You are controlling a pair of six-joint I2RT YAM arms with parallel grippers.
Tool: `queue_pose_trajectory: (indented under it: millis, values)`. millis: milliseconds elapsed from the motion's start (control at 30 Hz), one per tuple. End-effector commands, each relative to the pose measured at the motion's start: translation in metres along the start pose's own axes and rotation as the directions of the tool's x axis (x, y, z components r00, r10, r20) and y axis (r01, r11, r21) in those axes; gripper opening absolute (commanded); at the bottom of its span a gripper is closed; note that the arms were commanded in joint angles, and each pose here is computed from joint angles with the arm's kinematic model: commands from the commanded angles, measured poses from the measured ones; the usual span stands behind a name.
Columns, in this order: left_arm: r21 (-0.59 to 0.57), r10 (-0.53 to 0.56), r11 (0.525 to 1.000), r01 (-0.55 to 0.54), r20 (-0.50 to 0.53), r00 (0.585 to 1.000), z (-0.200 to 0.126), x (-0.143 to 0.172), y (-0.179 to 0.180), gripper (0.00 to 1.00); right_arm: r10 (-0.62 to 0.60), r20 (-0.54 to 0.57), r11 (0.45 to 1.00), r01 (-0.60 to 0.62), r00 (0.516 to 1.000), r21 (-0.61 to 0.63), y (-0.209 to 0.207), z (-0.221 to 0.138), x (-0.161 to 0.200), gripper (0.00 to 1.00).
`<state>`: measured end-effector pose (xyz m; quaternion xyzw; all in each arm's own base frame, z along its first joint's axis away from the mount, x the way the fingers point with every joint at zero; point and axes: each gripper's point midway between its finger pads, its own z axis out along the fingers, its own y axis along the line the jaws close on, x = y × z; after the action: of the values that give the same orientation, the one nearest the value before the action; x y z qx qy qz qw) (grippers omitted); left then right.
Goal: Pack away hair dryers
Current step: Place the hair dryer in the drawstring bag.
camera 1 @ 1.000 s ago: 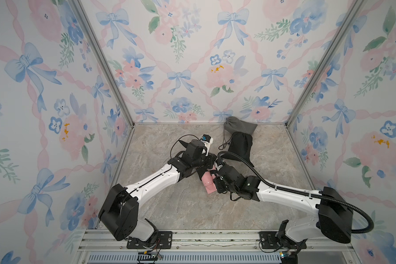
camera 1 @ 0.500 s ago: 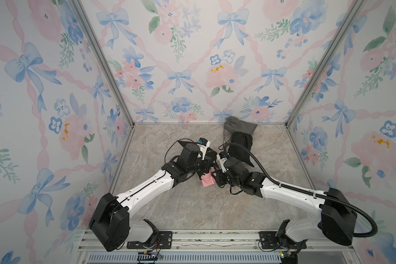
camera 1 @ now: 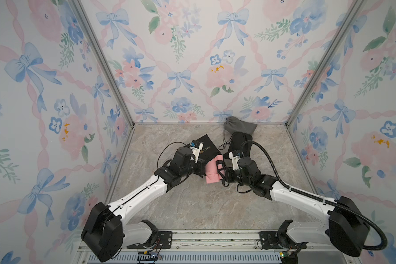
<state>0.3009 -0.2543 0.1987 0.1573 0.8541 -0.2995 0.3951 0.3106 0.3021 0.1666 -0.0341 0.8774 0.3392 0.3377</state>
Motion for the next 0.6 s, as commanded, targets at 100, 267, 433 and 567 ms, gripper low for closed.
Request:
queue_pose_trajectory:
  millis: [100, 267, 433, 567]
  values:
    - [-0.032, -0.008, 0.999, 0.008, -0.020, 1.000, 0.002, 0.012, 0.011, 0.00, 0.068, 0.146, 0.994, -0.054, 0.987, -0.093, 0.017, -0.020, -0.037, 0.20]
    - [-0.078, -0.029, 0.997, 0.027, -0.037, 0.999, 0.010, 0.019, 0.022, 0.00, 0.068, 0.187, 0.997, -0.059, 0.980, -0.052, 0.006, -0.034, -0.037, 0.20]
    - [-0.096, -0.048, 0.994, 0.045, -0.029, 0.998, 0.016, 0.012, 0.025, 0.00, 0.027, 0.159, 0.999, -0.022, 0.987, -0.037, 0.013, -0.033, -0.026, 0.20]
    - [-0.097, -0.048, 0.994, 0.047, -0.013, 0.999, 0.020, 0.000, 0.022, 0.00, 0.000, 0.102, 0.999, 0.003, 0.995, -0.035, 0.020, -0.024, -0.009, 0.20]
